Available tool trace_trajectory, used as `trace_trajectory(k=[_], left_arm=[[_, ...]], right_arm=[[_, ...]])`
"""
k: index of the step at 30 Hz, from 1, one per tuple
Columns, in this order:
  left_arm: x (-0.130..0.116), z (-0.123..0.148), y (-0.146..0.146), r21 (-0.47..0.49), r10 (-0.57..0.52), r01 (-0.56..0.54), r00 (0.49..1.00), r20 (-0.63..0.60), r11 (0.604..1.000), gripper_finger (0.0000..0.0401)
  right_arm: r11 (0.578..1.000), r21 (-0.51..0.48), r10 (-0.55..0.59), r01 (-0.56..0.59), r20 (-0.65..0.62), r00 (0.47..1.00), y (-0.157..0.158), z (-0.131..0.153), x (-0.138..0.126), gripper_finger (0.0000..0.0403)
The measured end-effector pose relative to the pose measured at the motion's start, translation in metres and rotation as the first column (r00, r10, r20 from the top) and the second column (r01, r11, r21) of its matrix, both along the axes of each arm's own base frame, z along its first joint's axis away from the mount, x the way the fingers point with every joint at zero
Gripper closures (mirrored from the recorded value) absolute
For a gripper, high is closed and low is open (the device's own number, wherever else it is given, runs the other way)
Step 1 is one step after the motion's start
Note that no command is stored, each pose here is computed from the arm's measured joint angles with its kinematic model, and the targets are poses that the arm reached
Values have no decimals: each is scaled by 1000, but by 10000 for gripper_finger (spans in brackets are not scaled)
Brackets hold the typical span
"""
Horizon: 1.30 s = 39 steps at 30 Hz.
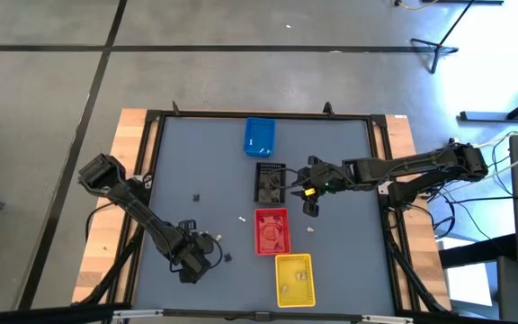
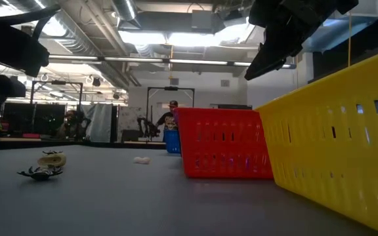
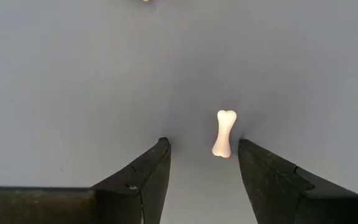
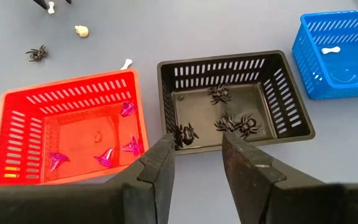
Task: Sort Halloween decoration
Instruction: Put the white bone toy into the blue bin
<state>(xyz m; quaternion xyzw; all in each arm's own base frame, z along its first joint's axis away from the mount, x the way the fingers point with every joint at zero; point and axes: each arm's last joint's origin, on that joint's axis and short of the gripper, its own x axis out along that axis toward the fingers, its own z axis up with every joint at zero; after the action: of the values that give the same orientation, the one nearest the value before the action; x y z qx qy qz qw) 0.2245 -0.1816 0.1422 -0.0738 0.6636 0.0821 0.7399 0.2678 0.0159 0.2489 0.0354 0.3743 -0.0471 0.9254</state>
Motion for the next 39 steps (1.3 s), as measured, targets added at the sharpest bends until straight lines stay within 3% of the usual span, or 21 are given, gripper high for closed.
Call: trace_trajectory(k=[39], left_arm=[[0,-1,0,5,10,-10,1000,-6,1000,397]], right_arm=[[1000,0,0,0,0,1000,0,0,0,269]])
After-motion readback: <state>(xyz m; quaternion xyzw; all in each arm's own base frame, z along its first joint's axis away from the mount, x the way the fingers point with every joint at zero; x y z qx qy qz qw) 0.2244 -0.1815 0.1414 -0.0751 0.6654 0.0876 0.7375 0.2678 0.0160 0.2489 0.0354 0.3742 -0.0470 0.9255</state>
